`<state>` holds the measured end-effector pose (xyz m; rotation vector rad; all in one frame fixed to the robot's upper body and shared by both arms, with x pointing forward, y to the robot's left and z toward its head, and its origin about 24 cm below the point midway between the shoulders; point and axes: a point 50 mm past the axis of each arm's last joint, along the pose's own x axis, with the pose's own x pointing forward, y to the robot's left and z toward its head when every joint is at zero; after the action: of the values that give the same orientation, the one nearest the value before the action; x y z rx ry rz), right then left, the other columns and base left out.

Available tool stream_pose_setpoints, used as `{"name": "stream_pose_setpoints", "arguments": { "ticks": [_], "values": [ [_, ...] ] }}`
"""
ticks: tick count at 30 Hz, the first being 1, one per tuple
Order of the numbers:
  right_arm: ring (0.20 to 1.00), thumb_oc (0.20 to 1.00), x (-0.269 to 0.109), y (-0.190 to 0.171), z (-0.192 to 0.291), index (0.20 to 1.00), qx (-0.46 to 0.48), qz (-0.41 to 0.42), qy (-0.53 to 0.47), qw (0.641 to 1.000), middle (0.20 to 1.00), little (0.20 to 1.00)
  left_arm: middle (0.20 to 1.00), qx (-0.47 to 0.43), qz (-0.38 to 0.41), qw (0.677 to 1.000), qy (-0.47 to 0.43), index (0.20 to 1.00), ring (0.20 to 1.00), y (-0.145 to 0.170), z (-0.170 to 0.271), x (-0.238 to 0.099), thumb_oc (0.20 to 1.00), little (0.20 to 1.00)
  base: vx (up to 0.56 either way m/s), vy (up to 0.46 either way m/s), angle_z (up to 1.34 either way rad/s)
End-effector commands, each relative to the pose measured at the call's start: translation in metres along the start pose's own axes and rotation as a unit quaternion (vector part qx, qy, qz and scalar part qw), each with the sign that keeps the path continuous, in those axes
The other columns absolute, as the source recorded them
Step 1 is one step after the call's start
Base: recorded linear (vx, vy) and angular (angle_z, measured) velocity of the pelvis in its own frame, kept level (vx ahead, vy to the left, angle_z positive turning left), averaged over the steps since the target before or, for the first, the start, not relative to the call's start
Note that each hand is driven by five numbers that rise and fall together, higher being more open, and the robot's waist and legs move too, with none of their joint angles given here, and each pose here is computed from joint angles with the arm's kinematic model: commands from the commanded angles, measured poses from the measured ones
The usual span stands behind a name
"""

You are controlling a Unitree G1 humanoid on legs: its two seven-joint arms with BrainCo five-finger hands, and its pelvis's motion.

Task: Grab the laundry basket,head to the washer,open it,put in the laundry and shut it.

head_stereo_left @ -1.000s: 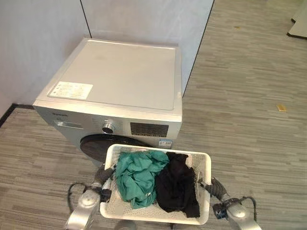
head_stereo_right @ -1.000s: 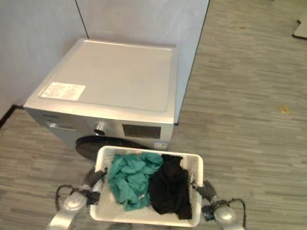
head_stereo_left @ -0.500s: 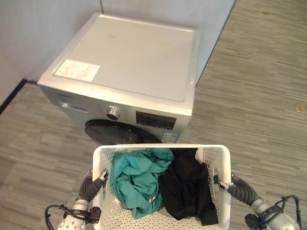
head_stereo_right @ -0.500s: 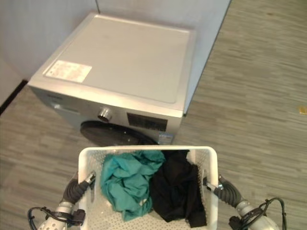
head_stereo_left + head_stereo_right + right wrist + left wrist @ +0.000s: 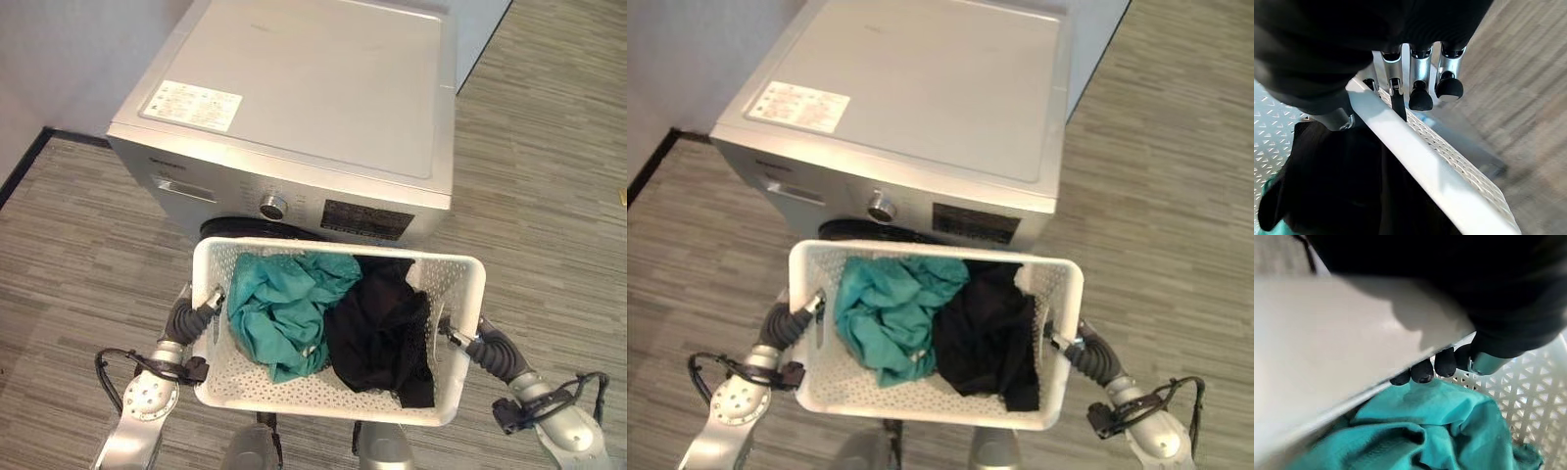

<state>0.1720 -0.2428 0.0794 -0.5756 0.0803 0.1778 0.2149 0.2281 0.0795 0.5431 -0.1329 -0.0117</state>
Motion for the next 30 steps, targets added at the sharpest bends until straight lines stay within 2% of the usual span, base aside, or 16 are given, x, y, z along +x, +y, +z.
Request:
{"name": "stream_pose_setpoints", "arguments": {
  "ticks": [1, 7, 12, 15, 16, 18, 23, 26, 27, 28, 30],
  "values": [
    [0.2, 0.2, -0.002, -0.046, 0.027, 0.2, -0.037, -0.087, -0.084, 0.992, 0.2, 0.2, 0.2, 0.072, 0.148, 0.985, -0.044, 0.2, 0.2, 0.07, 0.014, -0.005, 0.2, 0.2, -0.09, 0.2, -0.13],
    [0.2, 0.2, -0.013, -0.072, 0.034, 0.2, -0.028, -0.136, -0.1, 0.985, 0.2, 0.2, 0.2, 0.119, 0.189, 0.967, -0.122, 0.2, 0.2, 0.104, 0.052, -0.002, 0.2, 0.2, -0.05, 0.151, -0.13],
    [0.2, 0.2, -0.009, -0.094, 0.037, 0.2, -0.027, -0.17, -0.107, 0.979, 0.2, 0.2, 0.2, 0.106, 0.176, 0.968, -0.143, 0.2, 0.2, 0.112, 0.065, 0.005, 0.2, 0.2, 0.02, 0.064, -0.18],
    [0.2, 0.2, 0.012, -0.098, 0.044, 0.2, -0.016, -0.155, -0.123, 0.98, 0.2, 0.2, 0.2, 0.086, 0.151, 0.97, -0.17, 0.2, 0.2, 0.106, 0.076, 0.029, 0.2, 0.2, 0.02, 0.002, -0.04],
    [0.2, 0.2, 0.025, -0.103, 0.051, 0.2, -0.008, -0.138, -0.133, 0.981, 0.2, 0.2, 0.2, 0.066, 0.132, 0.97, -0.194, 0.2, 0.2, 0.101, 0.088, 0.046, 0.2, 0.2, 0.05, -0.03, 0.08],
    [0.2, 0.2, 0.031, -0.108, 0.055, 0.2, -0.013, -0.126, -0.134, 0.983, 0.2, 0.2, 0.2, 0.059, 0.127, 0.968, -0.21, 0.2, 0.2, 0.1, 0.097, 0.058, 0.2, 0.2, 0.04, -0.027, 0.21],
    [0.2, 0.2, 0.051, -0.154, 0.083, 0.2, -0.057, -0.137, -0.129, 0.98, 0.2, 0.2, 0.2, 0.048, 0.108, 0.96, -0.252, 0.2, 0.2, 0.099, 0.133, 0.101, 0.2, 0.2, 0.03, -0.048, 0.21],
    [0.2, 0.2, 0.075, -0.176, 0.1, 0.2, -0.085, -0.134, -0.098, 0.982, 0.2, 0.2, 0.2, 0.017, 0.085, 0.969, -0.232, 0.2, 0.2, 0.101, 0.149, 0.14, 0.2, 0.2, 0.04, -0.076, 0.21],
    [0.2, 0.2, 0.077, -0.176, 0.101, 0.2, -0.084, -0.134, -0.1, 0.982, 0.2, 0.2, 0.2, 0.018, 0.086, 0.968, -0.233, 0.2, 0.2, 0.102, 0.15, 0.141, 0.2, 0.2, 0.06, -0.08, 0.11],
    [0.2, 0.2, 0.086, -0.185, 0.108, 0.2, -0.094, -0.139, -0.087, 0.982, 0.2, 0.2, 0.2, 0.016, 0.091, 0.972, -0.218, 0.2, 0.2, 0.108, 0.162, 0.16, 0.2, 0.2, 0.05, -0.057, 0.08],
    [0.2, 0.2, 0.096, -0.189, 0.118, 0.2, -0.106, -0.141, -0.084, 0.981, 0.2, 0.2, 0.2, 0.021, 0.093, 0.971, -0.218, 0.2, 0.2, 0.113, 0.174, 0.17, 0.2, 0.2, 0.08, -0.095, 0.11]
  ]
}}
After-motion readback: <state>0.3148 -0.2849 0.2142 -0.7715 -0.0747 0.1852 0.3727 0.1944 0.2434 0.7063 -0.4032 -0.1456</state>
